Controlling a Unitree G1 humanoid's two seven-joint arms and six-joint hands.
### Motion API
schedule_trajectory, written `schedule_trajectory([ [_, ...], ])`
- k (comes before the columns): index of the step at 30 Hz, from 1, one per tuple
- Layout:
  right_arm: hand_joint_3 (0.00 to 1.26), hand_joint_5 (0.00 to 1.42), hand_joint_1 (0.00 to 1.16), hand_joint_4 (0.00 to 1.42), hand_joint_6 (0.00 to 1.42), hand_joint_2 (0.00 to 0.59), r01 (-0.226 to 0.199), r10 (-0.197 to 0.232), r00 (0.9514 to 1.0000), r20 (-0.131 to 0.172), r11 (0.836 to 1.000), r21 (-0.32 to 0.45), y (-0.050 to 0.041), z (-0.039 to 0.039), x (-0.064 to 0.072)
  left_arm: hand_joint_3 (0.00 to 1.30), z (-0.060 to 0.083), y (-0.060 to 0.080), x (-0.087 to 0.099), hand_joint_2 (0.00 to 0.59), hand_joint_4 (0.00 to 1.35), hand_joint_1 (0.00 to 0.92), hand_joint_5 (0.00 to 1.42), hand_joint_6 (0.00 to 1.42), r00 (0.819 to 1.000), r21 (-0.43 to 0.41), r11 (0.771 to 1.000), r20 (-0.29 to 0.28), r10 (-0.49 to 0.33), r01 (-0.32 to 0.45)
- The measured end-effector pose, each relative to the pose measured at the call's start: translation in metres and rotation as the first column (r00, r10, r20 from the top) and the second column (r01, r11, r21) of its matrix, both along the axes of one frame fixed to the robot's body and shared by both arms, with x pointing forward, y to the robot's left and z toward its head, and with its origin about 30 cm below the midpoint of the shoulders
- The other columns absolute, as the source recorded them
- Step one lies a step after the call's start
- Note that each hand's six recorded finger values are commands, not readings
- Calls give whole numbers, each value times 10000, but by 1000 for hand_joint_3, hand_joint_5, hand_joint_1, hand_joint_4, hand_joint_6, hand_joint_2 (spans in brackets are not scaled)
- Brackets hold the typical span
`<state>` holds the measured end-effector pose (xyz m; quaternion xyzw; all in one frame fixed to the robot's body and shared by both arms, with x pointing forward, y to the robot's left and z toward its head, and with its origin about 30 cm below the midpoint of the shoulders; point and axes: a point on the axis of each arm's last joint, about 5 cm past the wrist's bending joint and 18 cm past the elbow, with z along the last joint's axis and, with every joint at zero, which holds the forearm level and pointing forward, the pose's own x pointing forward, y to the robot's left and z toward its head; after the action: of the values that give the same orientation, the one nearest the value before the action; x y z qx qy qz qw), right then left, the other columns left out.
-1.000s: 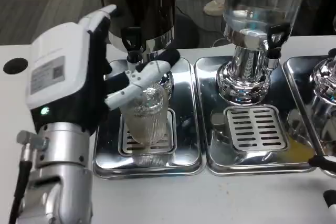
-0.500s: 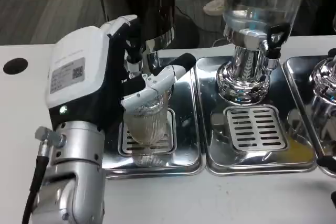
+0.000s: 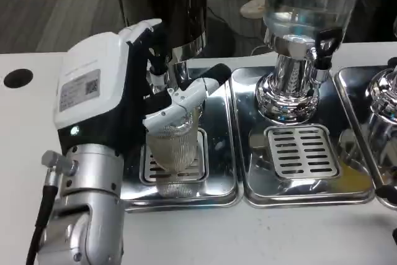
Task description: Grasp the cup under the faucet to collect the drink, then remove the cup.
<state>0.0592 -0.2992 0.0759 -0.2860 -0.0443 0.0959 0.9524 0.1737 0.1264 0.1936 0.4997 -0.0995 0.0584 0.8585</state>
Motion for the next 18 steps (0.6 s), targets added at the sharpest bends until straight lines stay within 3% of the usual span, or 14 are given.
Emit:
schedule_trajectory([
  [18, 286, 194, 517, 201, 120, 400, -44, 44, 10000, 90, 10000, 33, 0, 5, -17, 309, -34, -11, -46, 73, 259, 97, 775, 980, 9998, -139, 9999, -192, -74, 71],
])
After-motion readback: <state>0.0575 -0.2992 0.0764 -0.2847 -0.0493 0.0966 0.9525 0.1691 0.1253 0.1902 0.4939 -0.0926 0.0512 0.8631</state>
